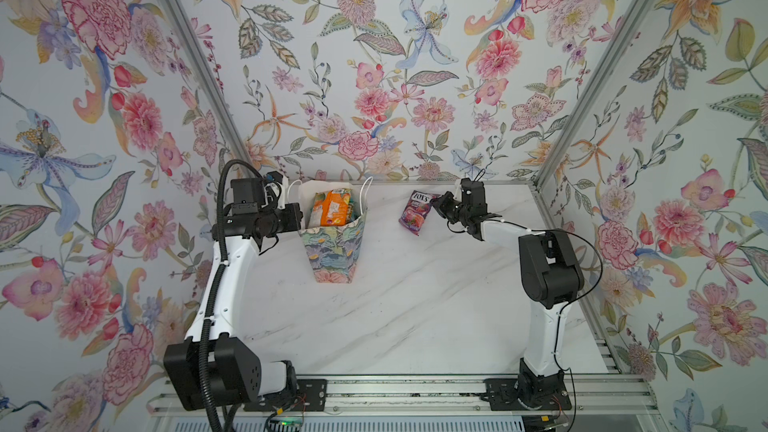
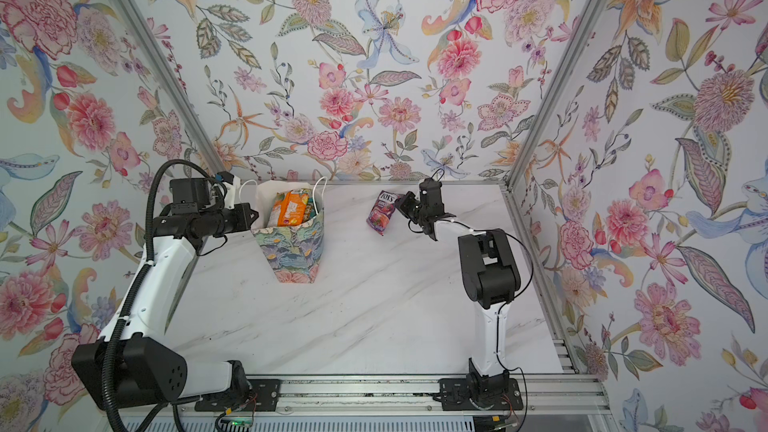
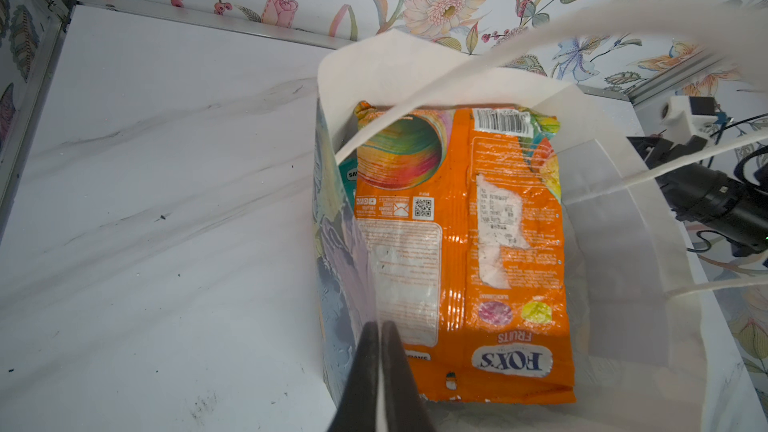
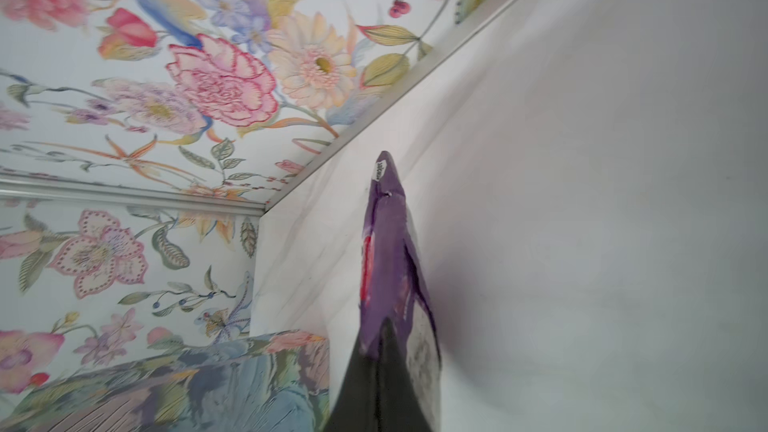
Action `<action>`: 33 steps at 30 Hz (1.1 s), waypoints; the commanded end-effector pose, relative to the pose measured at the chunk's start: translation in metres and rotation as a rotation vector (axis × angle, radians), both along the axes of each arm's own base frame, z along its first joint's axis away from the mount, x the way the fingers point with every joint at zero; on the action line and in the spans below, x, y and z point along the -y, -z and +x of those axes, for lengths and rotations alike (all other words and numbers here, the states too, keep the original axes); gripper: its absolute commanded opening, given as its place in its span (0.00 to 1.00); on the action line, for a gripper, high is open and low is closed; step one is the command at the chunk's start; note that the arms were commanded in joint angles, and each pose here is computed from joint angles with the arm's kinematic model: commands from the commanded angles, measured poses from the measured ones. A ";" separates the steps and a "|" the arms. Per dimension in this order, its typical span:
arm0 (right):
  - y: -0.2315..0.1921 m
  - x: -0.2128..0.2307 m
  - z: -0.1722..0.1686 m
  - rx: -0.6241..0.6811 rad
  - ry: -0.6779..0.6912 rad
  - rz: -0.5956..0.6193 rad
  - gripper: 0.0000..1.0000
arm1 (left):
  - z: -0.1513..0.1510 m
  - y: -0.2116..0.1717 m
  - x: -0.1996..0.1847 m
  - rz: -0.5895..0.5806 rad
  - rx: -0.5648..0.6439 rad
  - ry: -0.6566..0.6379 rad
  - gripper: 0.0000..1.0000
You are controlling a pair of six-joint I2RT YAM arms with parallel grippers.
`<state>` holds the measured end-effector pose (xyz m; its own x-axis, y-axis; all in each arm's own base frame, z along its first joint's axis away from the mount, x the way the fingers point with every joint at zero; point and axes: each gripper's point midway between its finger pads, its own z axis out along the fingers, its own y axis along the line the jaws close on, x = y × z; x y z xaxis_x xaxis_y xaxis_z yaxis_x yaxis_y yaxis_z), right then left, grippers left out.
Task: Place the snacks into the paper bag
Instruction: 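Lift the purple Berries bag with the right gripper over the paper bag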
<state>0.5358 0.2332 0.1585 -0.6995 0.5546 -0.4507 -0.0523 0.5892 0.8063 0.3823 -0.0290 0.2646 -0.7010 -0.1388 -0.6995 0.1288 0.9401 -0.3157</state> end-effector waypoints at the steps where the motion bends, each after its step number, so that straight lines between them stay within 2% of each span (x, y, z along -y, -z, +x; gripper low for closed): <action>1: -0.050 -0.017 -0.015 0.108 -0.058 -0.037 0.00 | -0.002 -0.004 0.002 0.008 -0.002 0.014 0.03; 11: -0.173 -0.064 -0.063 0.338 -0.153 -0.181 0.00 | -0.002 -0.005 0.004 0.000 0.007 0.017 0.03; 19: -0.261 -0.089 -0.089 0.515 -0.190 -0.168 0.00 | -0.002 -0.004 0.006 -0.013 0.010 0.020 0.03; 31: -0.322 -0.146 -0.091 0.635 -0.284 -0.137 0.00 | -0.003 -0.005 0.006 -0.020 0.012 0.020 0.04; 33: -0.326 -0.170 -0.101 0.651 -0.327 -0.111 0.00 | -0.003 -0.004 0.007 -0.023 0.012 0.022 0.04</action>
<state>0.4424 0.3816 0.4864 -0.3874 0.3262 -0.8623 -0.6518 0.5645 0.5064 0.3827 -0.0297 0.2650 -0.6996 -0.1396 -0.7008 0.1321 0.9386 -0.3188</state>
